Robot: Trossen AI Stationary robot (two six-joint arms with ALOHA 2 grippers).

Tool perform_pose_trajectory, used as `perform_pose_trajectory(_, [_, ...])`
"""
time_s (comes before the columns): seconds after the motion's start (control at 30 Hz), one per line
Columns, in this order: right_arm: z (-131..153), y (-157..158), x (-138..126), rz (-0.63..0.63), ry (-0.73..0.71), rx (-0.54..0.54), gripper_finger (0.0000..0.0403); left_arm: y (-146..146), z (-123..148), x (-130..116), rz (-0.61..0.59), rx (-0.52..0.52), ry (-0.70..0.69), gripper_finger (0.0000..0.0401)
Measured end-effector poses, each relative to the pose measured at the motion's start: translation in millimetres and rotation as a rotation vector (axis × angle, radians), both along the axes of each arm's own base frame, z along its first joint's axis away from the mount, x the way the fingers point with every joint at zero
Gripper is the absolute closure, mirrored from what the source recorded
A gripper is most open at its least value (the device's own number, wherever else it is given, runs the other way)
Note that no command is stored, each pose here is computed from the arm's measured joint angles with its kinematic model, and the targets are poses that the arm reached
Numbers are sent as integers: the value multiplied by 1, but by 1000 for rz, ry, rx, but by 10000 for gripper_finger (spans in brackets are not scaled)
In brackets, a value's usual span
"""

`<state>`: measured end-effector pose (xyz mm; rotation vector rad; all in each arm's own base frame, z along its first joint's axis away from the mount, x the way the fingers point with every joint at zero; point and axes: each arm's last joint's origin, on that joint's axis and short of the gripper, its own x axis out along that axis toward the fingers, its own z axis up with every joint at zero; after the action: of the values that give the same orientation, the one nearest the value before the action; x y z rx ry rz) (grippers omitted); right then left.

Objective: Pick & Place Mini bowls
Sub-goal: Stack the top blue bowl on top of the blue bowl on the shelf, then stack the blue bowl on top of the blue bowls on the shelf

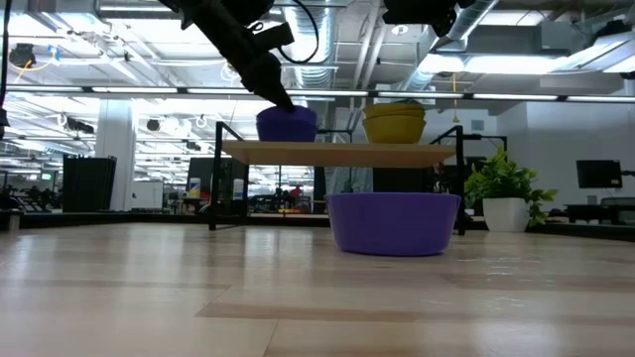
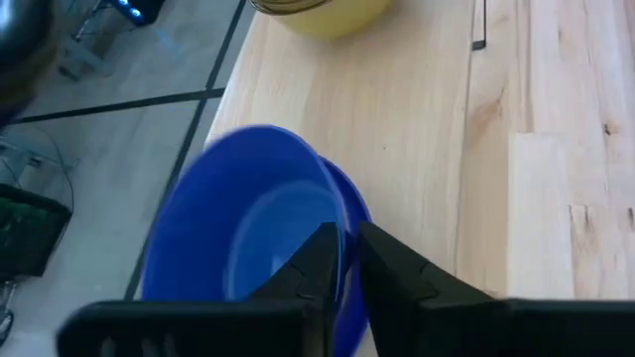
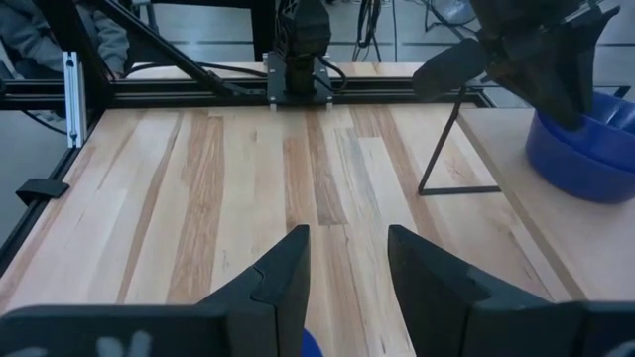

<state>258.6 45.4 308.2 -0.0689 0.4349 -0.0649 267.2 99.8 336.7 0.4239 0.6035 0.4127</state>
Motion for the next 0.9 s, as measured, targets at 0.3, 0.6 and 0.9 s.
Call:
perform_pose_trajectory(0.3, [0, 0, 0, 0, 0, 0, 275, 0, 0, 0, 4, 2, -1, 327])
perform_pose_trajectory(0.6, [0, 0, 0, 0, 0, 0, 275, -1, 6, -5, 7, 4, -26, 323])
perform_pose_trajectory(0.9, [-2, 1, -1, 10, 21, -16, 273, -12, 33, -32, 7, 28, -133, 323])
